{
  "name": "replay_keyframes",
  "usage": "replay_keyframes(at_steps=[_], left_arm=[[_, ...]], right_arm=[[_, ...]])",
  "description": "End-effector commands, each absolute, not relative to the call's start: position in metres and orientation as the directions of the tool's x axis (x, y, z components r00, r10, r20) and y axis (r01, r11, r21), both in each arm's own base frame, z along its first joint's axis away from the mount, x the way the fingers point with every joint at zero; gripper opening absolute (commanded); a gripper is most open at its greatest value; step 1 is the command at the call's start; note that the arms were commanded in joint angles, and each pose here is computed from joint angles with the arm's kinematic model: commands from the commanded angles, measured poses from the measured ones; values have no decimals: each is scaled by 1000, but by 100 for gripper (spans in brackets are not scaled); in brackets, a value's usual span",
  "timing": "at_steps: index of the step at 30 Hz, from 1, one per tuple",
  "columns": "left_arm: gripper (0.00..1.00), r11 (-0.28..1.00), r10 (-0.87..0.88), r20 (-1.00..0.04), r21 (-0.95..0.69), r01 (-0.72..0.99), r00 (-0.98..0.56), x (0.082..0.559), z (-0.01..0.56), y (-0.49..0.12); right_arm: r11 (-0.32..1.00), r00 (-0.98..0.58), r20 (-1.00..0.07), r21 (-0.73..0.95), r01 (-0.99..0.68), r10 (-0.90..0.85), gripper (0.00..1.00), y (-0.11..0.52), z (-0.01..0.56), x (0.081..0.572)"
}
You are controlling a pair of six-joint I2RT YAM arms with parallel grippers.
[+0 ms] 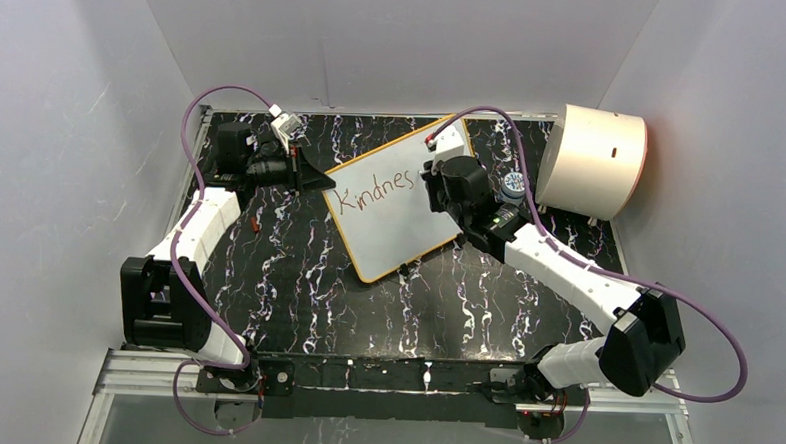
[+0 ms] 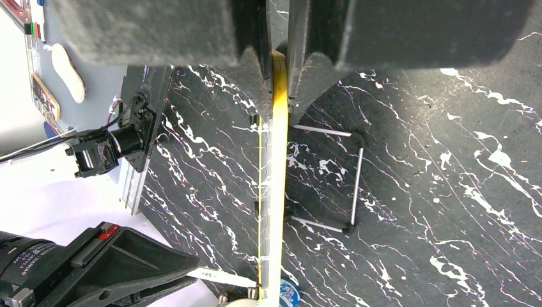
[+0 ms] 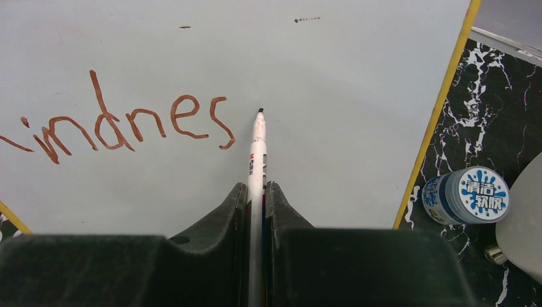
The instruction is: Write a sentence on the whiteboard
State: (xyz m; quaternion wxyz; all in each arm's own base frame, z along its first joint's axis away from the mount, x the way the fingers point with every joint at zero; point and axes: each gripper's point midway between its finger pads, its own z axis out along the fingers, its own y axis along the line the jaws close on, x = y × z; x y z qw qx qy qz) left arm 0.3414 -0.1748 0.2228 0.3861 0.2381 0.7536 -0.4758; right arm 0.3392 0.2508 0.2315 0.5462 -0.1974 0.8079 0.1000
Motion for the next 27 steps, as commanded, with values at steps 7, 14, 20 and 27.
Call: replay_keyframes(at_steps=[7, 14, 20, 27], left_arm=[[0, 420, 61, -735, -595, 685, -675, 318, 186, -184], [0, 421, 61, -735, -594, 685, -675, 318, 186, -184], [0, 424, 61, -736, -593, 685, -674, 319, 187, -184], [0, 424, 61, -735, -593, 684, -675, 319, 187, -184]], right_arm=[[898, -235, -963, -16, -440, -133, 0, 265, 273, 354], [886, -231, -963, -16, -464, -138, 0, 270, 274, 353], [874, -253, -954, -18, -485, -161, 0, 271, 265, 348], [873, -296, -935, -29, -488, -196, 0, 264, 249, 340]])
